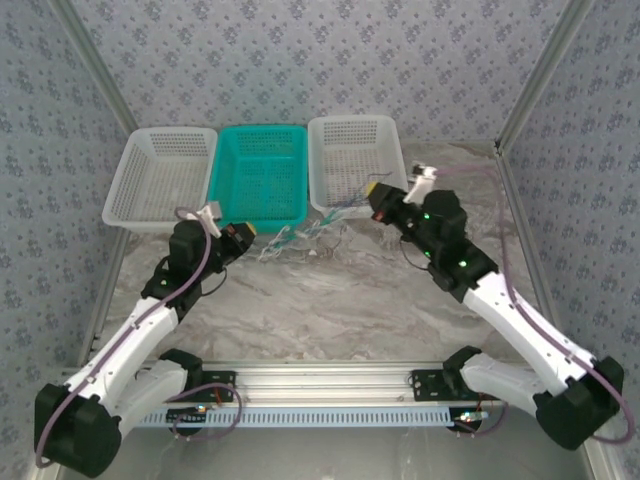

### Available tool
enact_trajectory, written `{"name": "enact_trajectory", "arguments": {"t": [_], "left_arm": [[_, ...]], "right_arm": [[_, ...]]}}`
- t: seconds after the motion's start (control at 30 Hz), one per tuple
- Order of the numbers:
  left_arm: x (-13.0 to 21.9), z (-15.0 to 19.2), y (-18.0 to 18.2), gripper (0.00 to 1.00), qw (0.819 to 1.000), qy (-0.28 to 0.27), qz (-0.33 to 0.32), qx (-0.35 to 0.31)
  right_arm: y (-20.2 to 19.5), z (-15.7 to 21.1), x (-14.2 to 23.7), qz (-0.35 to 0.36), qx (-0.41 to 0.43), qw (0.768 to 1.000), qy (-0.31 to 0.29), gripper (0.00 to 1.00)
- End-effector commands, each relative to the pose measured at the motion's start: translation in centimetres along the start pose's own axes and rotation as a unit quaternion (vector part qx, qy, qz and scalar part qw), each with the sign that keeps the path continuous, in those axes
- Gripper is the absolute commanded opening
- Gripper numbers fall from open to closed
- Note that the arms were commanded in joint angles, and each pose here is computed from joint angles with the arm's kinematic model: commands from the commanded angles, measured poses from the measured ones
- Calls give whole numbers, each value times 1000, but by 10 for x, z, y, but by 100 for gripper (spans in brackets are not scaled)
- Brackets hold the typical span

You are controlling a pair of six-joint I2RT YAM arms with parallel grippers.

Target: Untangle the cables

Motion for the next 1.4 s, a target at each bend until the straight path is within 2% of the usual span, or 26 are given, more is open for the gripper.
{"name": "enact_trajectory", "arguments": {"t": [0.0,0.17,0.33,0.37,0.4,0.47,0.53,0.57,0.63,0.73,0.9,1.03,1.2,1.37], "left_arm": [[5,10,36,0,998,16,-59,-8],[7,12,37,0,998,22,-59,-16],[1,18,41,0,997,41,-61,-23],[-2,19,45,3,996,46,-68,-24],[-4,21,46,12,996,53,-69,-27],[-5,23,41,44,995,63,-61,-41],[0,17,29,63,996,55,-46,-61],[4,11,18,69,995,45,-34,-79],[14,0,-5,74,993,29,-12,-114],[27,-4,-54,77,983,25,44,-177],[29,47,-128,77,943,78,164,-277],[14,80,-144,77,925,83,183,-323],[3,129,-172,78,884,126,255,-371],[-15,156,-185,83,866,148,262,-399]], "right_arm": [[-44,2,16,75,-50,996,-14,0],[-64,-1,36,95,-77,992,-32,0],[-53,-1,38,69,-61,996,-13,0],[-50,-1,38,65,-58,996,-7,0],[-47,-2,37,59,-55,997,-4,0],[-39,-4,36,45,-54,998,4,0],[-30,-6,34,28,-54,998,9,0],[-27,-6,32,23,-55,998,12,0],[-23,-6,28,19,-61,998,15,0],[-15,-7,23,10,-76,997,16,0],[-10,-10,16,31,-119,992,3,0],[2,-16,10,24,-151,988,7,0],[31,-27,6,-6,-136,991,11,0],[59,-37,1,-41,-121,992,19,0]]}}
Point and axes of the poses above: each hand's point on the last joint's axis, 136 mm out from that joint toward the fingers, its own x axis back along the fingers, its own y axis along the line the jaws close on, z = x × y, the point moved 1 cm from there along x, back along the fingers, and after that the axes turned 8 degrees about x, right-handed, at the moved point
